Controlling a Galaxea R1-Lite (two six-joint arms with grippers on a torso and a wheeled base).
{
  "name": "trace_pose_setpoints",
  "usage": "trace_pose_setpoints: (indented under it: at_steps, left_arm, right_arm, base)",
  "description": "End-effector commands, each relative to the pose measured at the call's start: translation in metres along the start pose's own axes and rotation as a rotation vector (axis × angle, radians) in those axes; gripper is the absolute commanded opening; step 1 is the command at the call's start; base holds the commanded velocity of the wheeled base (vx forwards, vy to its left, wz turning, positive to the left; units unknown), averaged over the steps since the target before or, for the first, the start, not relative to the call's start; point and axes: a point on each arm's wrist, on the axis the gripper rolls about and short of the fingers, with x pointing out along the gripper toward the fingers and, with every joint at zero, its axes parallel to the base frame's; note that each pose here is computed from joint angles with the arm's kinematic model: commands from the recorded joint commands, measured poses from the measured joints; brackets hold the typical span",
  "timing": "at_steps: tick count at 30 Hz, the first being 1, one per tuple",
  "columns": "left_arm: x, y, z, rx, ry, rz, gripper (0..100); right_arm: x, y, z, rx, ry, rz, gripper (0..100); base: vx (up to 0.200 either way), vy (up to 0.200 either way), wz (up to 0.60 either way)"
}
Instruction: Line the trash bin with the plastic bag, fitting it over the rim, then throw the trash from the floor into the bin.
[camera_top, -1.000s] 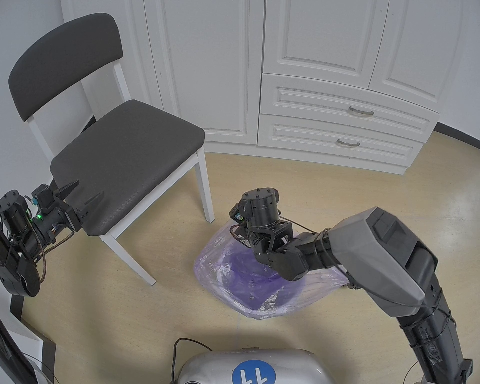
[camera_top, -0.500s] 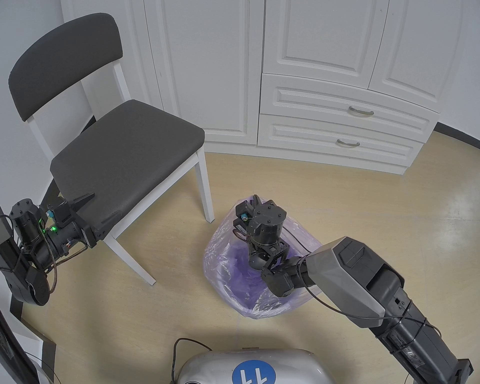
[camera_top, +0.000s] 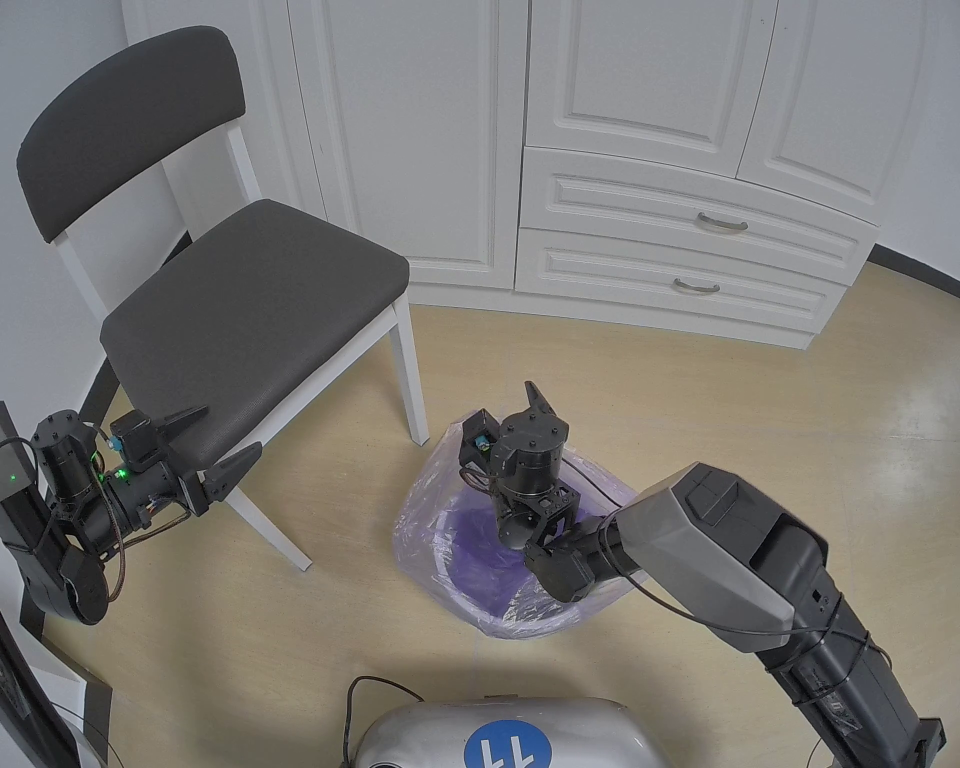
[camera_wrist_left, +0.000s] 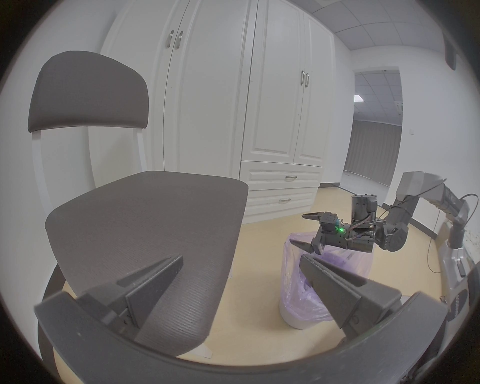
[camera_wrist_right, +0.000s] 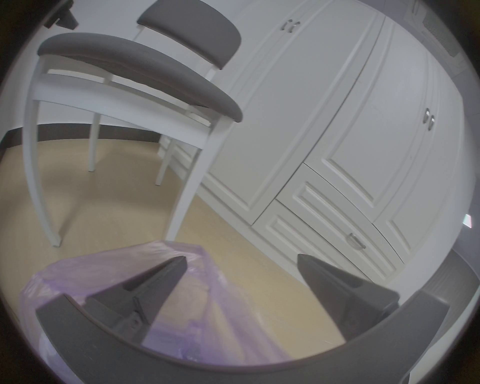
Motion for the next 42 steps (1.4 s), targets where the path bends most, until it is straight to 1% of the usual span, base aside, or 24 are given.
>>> trace_pose_setpoints:
  at_steps: [1,5,9,10,12,13,14,15,18,21,24,25,26,27,28,29,31,32,33,34,35,38,41,42]
  left_arm:
    - [0.001,-0.016,-0.004,-0.021,0.023,-0.050,100]
    - [0.002,-0.029,-0.006,-0.033,0.039,-0.089,100]
    - [0.002,-0.039,-0.009,-0.046,0.056,-0.123,100]
    - [0.002,-0.047,-0.010,-0.054,0.066,-0.146,100]
    - [0.001,-0.055,-0.012,-0.063,0.079,-0.173,100]
    - [-0.001,-0.063,-0.012,-0.072,0.091,-0.197,100]
    - [-0.001,-0.063,-0.012,-0.072,0.091,-0.197,100]
    - [0.001,-0.086,-0.016,-0.087,0.119,-0.280,100]
    - [0.003,-0.102,-0.018,-0.093,0.135,-0.326,100]
    - [0.016,-0.116,-0.015,-0.106,0.131,-0.329,100]
    - [0.030,-0.123,-0.009,-0.163,0.104,-0.327,100]
    - [0.050,-0.131,0.001,-0.253,0.073,-0.271,100]
    - [0.062,-0.134,0.005,-0.285,0.055,-0.231,100]
    - [0.062,-0.134,0.005,-0.285,0.055,-0.231,100]
    - [0.088,-0.138,0.003,-0.303,0.053,-0.130,100]
    - [0.104,-0.138,0.003,-0.301,0.071,-0.070,100]
    - [0.121,-0.139,0.006,-0.303,0.121,-0.013,100]
    - [0.132,-0.142,0.009,-0.305,0.189,0.019,100]
    - [0.132,-0.142,0.009,-0.305,0.189,0.019,100]
    - [0.144,-0.144,0.018,-0.310,0.287,0.063,100]
    - [0.152,-0.145,0.027,-0.317,0.345,0.094,100]
    - [0.163,-0.145,0.037,-0.364,0.429,0.117,100]
    - [0.168,-0.145,0.026,-0.370,0.460,0.116,100]
    - [0.172,-0.145,0.012,-0.368,0.487,0.121,100]
  right_arm:
    - [-0.053,-0.026,0.032,-0.003,-0.021,0.163,100]
    - [-0.083,-0.024,0.048,0.084,-0.013,0.230,100]
    - [-0.100,-0.040,0.046,0.054,0.038,0.250,100]
    - [-0.107,-0.047,0.043,0.025,0.090,0.241,100]
    - [-0.111,-0.050,0.037,0.028,0.129,0.245,100]
    - [-0.114,-0.049,0.036,0.082,0.137,0.249,100]
    - [-0.114,-0.049,0.036,0.082,0.137,0.249,100]
    - [-0.124,-0.050,0.038,0.221,0.165,0.244,100]
    - [-0.130,-0.060,0.035,0.256,0.189,0.204,100]
    - [-0.121,-0.082,0.035,0.382,0.160,0.127,100]
    - [-0.113,-0.103,0.026,0.369,0.199,0.089,100]
    - [-0.109,-0.115,0.017,0.384,0.261,0.074,100]
    - [-0.108,-0.118,0.013,0.408,0.287,0.072,100]
    - [-0.108,-0.118,0.013,0.408,0.287,0.072,100]
    - [-0.107,-0.128,0.007,0.464,0.335,0.081,100]
    - [-0.108,-0.134,0.006,0.498,0.363,0.129,100]
    - [-0.113,-0.141,0.006,0.536,0.412,0.227,100]
    - [-0.118,-0.147,0.008,0.584,0.460,0.316,100]
    - [-0.118,-0.147,0.008,0.584,0.460,0.316,100]
    - [-0.125,-0.154,0.011,0.667,0.526,0.428,100]
    - [-0.123,-0.155,0.011,0.716,0.564,0.483,100]
    - [-0.109,-0.156,0.005,0.743,0.569,0.444,100]
    - [-0.105,-0.151,-0.005,0.724,0.578,0.405,100]
    - [-0.101,-0.146,-0.011,0.703,0.575,0.390,100]
  base:
    - [0.000,0.000,0.00]
    - [0.000,0.000,0.00]
    - [0.000,0.000,0.00]
    - [0.000,0.000,0.00]
    - [0.000,0.000,0.00]
    - [0.000,0.000,0.00]
    - [0.000,0.000,0.00]
    - [0.000,0.000,0.00]
    - [0.000,0.000,0.00]
    - [0.000,0.000,0.00]
    - [0.000,0.000,0.00]
    - [0.000,0.000,0.00]
    - [0.000,0.000,0.00]
    - [0.000,0.000,0.00]
    - [0.000,0.000,0.00]
    - [0.000,0.000,0.00]
    - [0.000,0.000,0.00]
    - [0.000,0.000,0.00]
    - [0.000,0.000,0.00]
    - [0.000,0.000,0.00]
    - [0.000,0.000,0.00]
    - [0.000,0.000,0.00]
    - [0.000,0.000,0.00]
    - [0.000,0.000,0.00]
